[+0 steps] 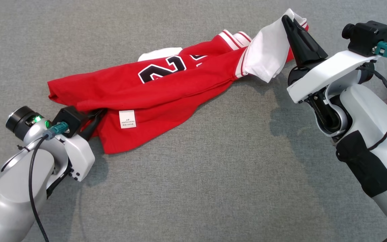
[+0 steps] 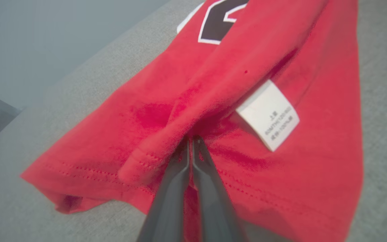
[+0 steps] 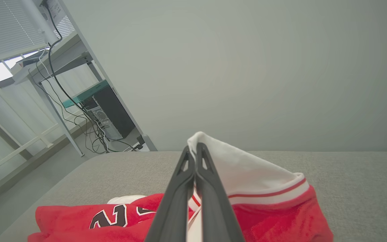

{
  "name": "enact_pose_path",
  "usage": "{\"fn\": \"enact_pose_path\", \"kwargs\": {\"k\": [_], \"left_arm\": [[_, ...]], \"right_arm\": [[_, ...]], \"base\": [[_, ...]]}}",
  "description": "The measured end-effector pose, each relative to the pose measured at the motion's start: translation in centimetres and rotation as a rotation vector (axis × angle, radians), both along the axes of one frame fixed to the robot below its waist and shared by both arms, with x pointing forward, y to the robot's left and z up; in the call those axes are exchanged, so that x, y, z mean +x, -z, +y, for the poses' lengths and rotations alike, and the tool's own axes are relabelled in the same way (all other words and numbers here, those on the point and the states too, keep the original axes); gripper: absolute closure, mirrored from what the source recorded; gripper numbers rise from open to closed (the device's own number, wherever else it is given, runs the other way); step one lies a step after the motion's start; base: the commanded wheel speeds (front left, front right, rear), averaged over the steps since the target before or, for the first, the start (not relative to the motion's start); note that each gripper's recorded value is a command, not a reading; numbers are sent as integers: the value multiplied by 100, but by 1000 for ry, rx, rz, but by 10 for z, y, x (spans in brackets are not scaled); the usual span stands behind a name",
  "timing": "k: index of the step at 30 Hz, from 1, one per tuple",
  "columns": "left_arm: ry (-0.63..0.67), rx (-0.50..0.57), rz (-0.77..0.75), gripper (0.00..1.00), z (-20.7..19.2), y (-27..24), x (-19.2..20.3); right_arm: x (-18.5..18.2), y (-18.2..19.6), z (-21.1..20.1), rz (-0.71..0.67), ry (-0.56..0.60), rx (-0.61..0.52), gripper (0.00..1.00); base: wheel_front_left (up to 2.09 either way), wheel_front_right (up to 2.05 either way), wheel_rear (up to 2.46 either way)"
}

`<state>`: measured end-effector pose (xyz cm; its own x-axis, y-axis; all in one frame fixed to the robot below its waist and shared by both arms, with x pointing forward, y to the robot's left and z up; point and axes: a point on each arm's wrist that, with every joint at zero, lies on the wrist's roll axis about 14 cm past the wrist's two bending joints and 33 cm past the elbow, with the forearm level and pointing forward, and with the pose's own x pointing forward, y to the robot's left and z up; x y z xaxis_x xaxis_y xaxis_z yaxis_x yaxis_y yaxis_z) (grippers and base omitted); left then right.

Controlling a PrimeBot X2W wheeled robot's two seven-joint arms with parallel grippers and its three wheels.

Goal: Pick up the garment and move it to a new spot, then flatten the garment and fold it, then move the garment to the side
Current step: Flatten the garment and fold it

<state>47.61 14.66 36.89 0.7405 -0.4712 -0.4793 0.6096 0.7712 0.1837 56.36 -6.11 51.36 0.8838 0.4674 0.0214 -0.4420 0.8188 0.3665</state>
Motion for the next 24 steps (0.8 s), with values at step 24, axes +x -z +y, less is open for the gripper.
{"fn": "enact_pose_path", "kwargs": {"k": [24], "left_arm": [[44,-246,54,100,5,-169,-54]], "right_arm": [[-11,-76,11,-123,0,35,100]], "base": [[0,0,0]]}}
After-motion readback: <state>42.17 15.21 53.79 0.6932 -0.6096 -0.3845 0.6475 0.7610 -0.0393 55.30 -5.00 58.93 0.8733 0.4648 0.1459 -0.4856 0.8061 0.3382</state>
